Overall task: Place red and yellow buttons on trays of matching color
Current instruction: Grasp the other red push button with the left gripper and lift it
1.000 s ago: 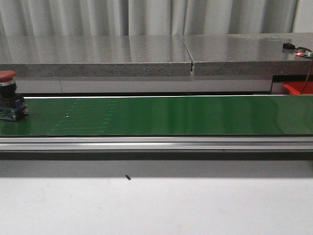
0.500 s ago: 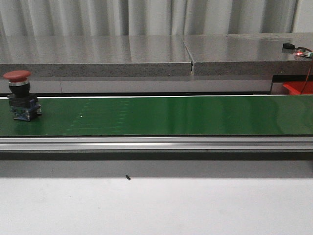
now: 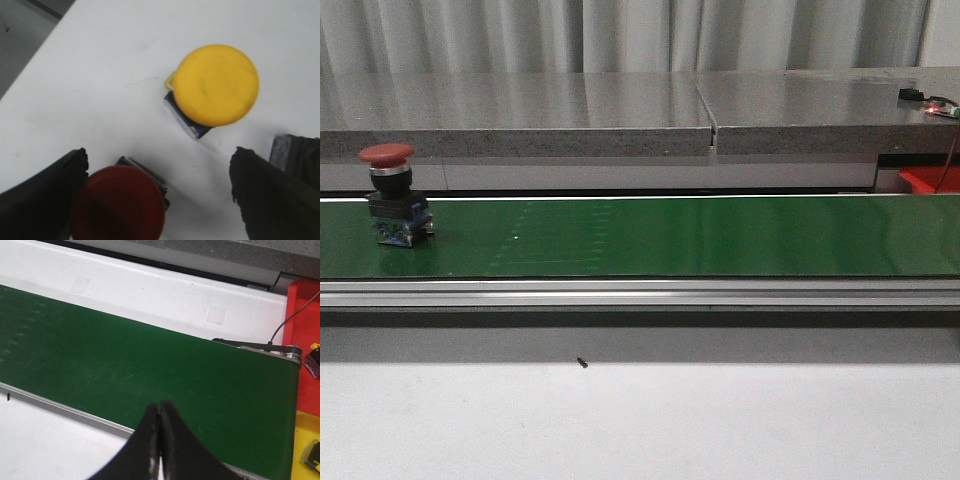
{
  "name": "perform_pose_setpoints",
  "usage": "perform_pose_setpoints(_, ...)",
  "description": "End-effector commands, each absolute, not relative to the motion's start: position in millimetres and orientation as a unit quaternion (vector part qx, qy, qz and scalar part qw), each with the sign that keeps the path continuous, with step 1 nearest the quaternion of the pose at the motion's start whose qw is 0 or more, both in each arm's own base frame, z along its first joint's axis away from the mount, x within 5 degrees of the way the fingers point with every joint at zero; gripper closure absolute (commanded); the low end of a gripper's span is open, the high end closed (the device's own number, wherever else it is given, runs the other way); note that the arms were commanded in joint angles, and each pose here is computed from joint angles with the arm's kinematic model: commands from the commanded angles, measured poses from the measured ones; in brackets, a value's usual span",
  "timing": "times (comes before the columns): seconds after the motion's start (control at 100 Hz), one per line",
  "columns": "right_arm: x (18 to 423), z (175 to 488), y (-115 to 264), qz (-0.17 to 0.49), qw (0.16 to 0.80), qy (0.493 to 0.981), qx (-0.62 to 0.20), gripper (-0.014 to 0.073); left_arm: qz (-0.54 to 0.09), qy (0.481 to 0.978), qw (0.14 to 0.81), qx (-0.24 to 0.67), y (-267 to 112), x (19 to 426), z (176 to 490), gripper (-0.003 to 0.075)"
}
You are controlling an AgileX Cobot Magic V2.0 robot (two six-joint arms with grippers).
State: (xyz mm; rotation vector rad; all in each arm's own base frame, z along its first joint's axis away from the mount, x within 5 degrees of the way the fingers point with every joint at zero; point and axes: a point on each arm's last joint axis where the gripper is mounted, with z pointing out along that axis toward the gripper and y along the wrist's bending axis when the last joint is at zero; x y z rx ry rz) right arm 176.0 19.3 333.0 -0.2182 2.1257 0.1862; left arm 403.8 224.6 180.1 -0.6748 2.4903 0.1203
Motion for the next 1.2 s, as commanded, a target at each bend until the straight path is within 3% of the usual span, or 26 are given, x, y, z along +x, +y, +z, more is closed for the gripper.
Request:
perform_pose_setpoints(0.0, 177.8, 347.4, 18.1, 0.068, 0.519, 0.848, -0.084, 0.0663, 0.057, 0.909, 0.331, -0.247, 224.4, 407.7, 216.5, 0.0156)
perform_pose_setpoints(0.2, 177.8, 347.4, 18.1, 0.068, 0.519, 0.848, -0.084, 0.0663, 0.065, 0.911, 0.328, -0.243, 227.6, 405.7, 216.4, 0.0248)
perform_pose_setpoints(0.56, 177.8, 347.4, 18.1, 0.068, 0.519, 0.848, -0.084, 0.0663, 0.068, 0.911, 0.318, -0.252, 236.1, 399.3, 215.3, 0.0619)
perform_pose_setpoints(0.78, 177.8, 347.4, 18.1, 0.068, 0.519, 0.848, -0.084, 0.0663, 0.045, 0.907, 0.321, -0.27, 229.2, 392.4, 236.0, 0.0636)
perform_pose_setpoints(0.96, 177.8, 347.4, 18.1, 0.068, 0.519, 0.848, -0.084, 0.0663, 0.039, 0.898, 0.356, -0.255, 206.9, 381.7, 287.2, 0.0636)
perform_pose_setpoints(1.19, 177.8, 347.4, 18.1, 0.068, 0.519, 0.848, -0.084, 0.0663, 0.018, 0.895, 0.402, -0.195, 144.5, 364.7, 356.3, 0.0636)
